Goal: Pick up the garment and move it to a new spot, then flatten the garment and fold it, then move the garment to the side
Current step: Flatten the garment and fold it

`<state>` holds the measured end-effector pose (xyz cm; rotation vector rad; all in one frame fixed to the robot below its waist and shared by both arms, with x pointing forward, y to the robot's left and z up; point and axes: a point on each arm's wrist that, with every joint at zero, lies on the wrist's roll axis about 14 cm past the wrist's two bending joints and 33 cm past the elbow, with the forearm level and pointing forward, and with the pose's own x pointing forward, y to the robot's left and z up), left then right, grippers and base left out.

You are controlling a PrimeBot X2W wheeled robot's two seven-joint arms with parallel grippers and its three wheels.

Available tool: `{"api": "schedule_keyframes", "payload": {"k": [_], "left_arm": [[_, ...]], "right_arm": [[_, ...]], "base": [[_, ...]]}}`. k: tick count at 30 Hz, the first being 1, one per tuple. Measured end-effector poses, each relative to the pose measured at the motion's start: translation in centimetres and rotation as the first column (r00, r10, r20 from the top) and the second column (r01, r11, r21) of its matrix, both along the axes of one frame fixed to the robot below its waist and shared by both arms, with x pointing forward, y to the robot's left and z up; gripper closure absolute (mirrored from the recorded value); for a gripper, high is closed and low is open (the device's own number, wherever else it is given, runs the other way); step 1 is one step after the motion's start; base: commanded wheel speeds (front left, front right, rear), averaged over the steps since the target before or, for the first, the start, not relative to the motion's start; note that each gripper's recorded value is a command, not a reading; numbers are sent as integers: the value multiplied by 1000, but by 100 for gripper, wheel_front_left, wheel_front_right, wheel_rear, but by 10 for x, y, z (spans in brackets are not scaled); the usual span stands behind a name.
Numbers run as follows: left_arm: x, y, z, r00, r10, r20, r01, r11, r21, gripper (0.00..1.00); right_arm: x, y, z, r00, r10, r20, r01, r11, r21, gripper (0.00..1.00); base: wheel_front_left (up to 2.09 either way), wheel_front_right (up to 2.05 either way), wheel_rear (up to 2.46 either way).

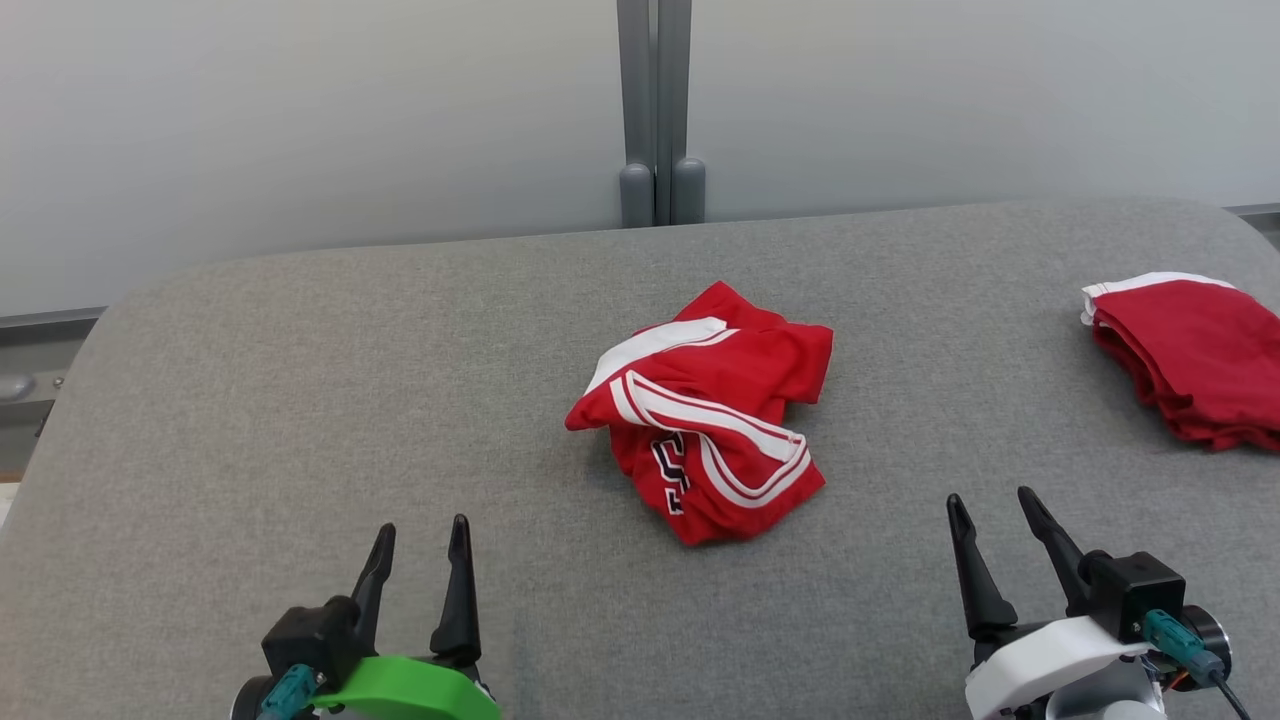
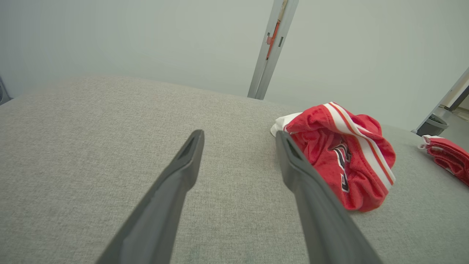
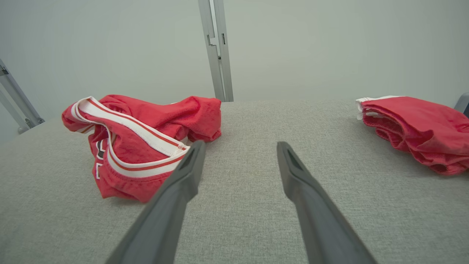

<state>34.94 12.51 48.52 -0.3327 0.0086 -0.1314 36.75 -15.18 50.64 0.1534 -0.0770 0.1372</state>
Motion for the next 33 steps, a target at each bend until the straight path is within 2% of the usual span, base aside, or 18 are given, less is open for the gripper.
{"api": "schedule_keyframes", "payload": {"k": [3, 8, 15, 22, 32, 33], "left_arm": [[0, -6, -3, 1000, -22, -8, 22, 1000, 2, 0], [14, -34, 11, 991, -125, 38, 123, 992, 40, 0], [47, -84, 36, 948, -309, 75, 299, 947, 119, 0], [84, -106, 23, 923, -385, 3, 379, 909, 172, 0], [105, -126, -29, 890, -425, -163, 451, 873, 184, 0], [104, -127, -35, 885, -429, -183, 459, 870, 179, 5]], "right_arm": [[0, 0, -1, 1000, -1, -3, 1, 1000, -2, 0], [-1, 0, -5, 1000, 1, -15, -1, 1000, -10, 0], [8, 3, -6, 1000, 10, -18, -10, 1000, -20, 0], [22, -3, -10, 1000, -6, -28, 6, 1000, -24, 0], [31, -20, -28, 995, -56, -78, 53, 998, -33, 0], [31, -22, -30, 995, -61, -84, 59, 998, -34, 0]], "base": [[0, 0, 0], [0, 0, 0], [0, 0, 0], [0, 0, 0], [0, 0, 0], [0, 0, 0]]}}
